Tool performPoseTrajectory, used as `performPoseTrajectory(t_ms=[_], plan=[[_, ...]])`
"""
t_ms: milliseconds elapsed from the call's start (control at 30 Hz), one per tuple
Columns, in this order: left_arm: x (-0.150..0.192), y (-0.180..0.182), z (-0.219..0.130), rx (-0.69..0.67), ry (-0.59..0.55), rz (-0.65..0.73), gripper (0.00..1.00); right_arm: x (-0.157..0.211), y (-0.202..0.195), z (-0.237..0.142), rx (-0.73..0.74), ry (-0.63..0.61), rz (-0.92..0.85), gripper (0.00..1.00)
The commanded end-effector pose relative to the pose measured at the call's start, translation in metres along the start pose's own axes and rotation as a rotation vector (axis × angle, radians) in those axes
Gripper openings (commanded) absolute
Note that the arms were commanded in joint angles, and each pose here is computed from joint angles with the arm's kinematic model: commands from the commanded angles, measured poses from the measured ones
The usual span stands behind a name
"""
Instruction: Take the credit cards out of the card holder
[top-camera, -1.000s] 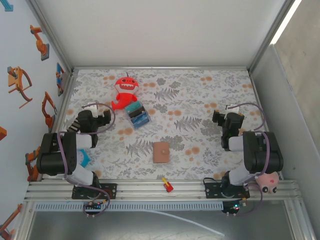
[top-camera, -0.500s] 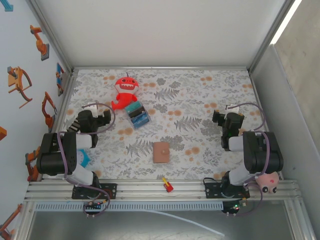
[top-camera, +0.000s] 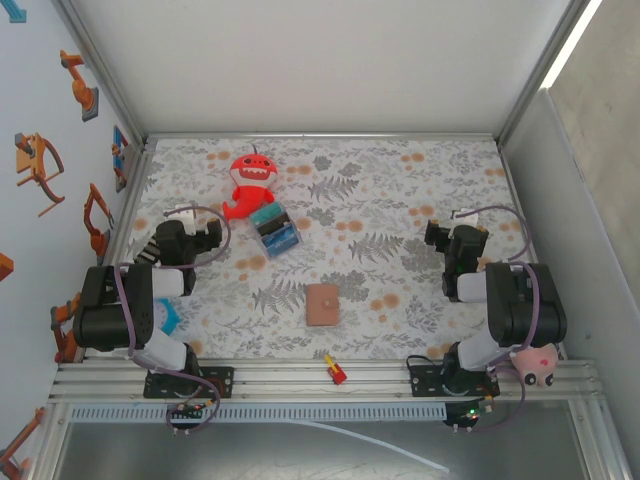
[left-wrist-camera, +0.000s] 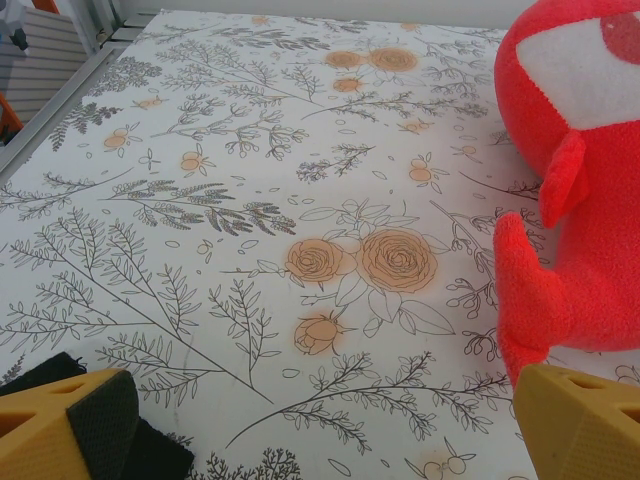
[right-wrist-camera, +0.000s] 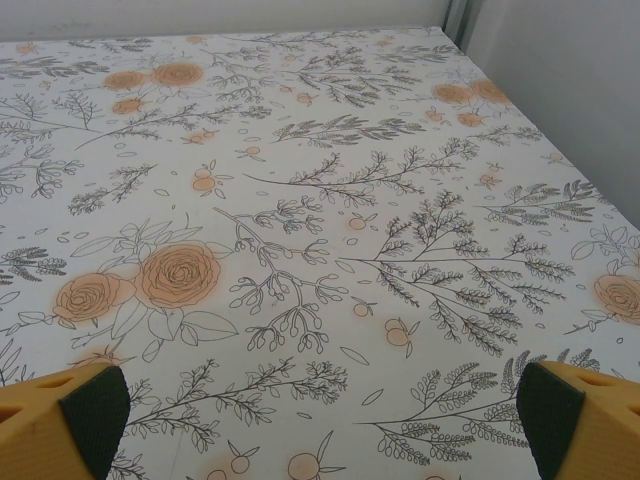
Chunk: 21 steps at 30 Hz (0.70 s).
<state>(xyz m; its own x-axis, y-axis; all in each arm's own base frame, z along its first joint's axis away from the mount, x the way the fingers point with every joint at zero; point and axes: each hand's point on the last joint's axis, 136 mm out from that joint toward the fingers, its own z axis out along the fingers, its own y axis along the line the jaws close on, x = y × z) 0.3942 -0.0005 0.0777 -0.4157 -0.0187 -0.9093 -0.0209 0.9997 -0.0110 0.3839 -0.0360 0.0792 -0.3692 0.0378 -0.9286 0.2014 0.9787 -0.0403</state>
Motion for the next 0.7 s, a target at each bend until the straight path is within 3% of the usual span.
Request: performPoseTrajectory(t_ms=[0, 667], plan=[[-0.005, 0.001, 0.000, -0.001, -0.011, -0.014, 0.97, -0.012, -0.002, 0.002, 0.002, -0.031, 0.017, 0.99], [-0.022, 0.003, -0.007, -0.016, 0.007, -0.019, 0.97, -0.018, 0.001, -0.004, -0.019, -0.050, 0.012, 0.99]])
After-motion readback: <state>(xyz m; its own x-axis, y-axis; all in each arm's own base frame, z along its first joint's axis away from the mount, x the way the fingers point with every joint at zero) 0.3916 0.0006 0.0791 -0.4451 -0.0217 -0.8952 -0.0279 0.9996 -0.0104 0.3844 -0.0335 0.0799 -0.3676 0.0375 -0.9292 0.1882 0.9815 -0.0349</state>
